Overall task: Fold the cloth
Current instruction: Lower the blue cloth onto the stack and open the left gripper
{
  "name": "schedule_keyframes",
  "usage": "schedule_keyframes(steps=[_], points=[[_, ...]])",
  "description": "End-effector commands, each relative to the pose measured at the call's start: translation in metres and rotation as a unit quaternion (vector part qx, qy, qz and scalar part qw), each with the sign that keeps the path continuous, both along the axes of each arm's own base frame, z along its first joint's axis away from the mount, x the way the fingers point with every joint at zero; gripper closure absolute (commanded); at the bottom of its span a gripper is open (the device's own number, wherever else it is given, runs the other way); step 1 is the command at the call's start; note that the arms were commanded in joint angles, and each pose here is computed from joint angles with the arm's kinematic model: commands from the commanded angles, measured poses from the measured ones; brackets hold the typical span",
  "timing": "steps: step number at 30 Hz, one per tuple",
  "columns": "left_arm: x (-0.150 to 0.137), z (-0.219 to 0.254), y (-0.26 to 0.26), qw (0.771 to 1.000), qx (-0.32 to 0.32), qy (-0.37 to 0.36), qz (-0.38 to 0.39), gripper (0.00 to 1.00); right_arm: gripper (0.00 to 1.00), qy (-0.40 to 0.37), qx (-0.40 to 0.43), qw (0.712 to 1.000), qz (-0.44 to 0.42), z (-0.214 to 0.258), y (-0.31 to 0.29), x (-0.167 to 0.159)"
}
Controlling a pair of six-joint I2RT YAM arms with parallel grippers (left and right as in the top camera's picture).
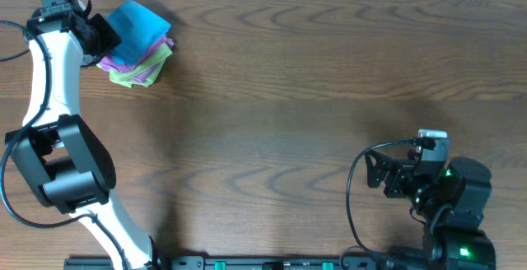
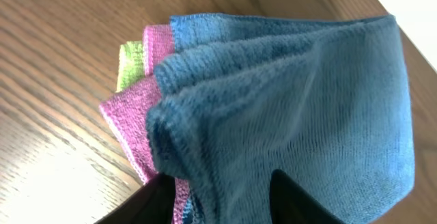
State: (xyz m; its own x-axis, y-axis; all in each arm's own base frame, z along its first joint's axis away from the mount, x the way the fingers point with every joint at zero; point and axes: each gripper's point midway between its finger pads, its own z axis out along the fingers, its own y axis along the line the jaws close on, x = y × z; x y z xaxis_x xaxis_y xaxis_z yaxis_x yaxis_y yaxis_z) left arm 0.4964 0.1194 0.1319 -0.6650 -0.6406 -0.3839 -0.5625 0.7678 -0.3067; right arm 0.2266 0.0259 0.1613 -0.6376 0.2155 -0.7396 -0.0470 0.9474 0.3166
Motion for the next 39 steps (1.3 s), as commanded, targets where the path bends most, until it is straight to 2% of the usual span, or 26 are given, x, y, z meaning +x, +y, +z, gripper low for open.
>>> schedule_keyframes(steps=[1, 6, 9, 15, 17, 29, 39], points=[[0.001, 0.009, 0.01, 1.0, 0.021, -0.005, 0.008, 0.45, 0.01, 0.0, 0.006, 1.0, -0.006, 0.0, -0.001, 0.0], [-0.001, 0.009, 0.016, 0.999, 0.037, -0.001, 0.018, 0.32, 0.01, 0.0, 0.006, 1.0, -0.006, 0.0, -0.001, 0.0], [-0.002, 0.009, 0.019, 0.999, 0.037, 0.001, 0.02, 0.17, 0.01, 0.0, 0.006, 1.0, -0.006, 0.0, -0.001, 0.0], [-0.005, 0.01, 0.023, 0.999, 0.036, 0.003, 0.025, 0.02, 0.01, 0.0, 0.006, 1.0, -0.006, 0.0, -0.001, 0.0], [-0.006, 0.013, 0.025, 0.999, 0.037, 0.001, 0.027, 0.05, 0.01, 0.0, 0.006, 1.0, -0.006, 0.0, -0.001, 0.0], [-0.019, 0.053, 0.017, 0.999, 0.025, -0.028, 0.019, 0.04, 0.01, 0.0, 0.006, 1.0, -0.006, 0.0, -0.001, 0.0], [-0.039, 0.077, -0.025, 0.997, 0.008, -0.026, -0.07, 0.05, 0.01, 0.0, 0.006, 1.0, -0.006, 0.0, -0.001, 0.0]])
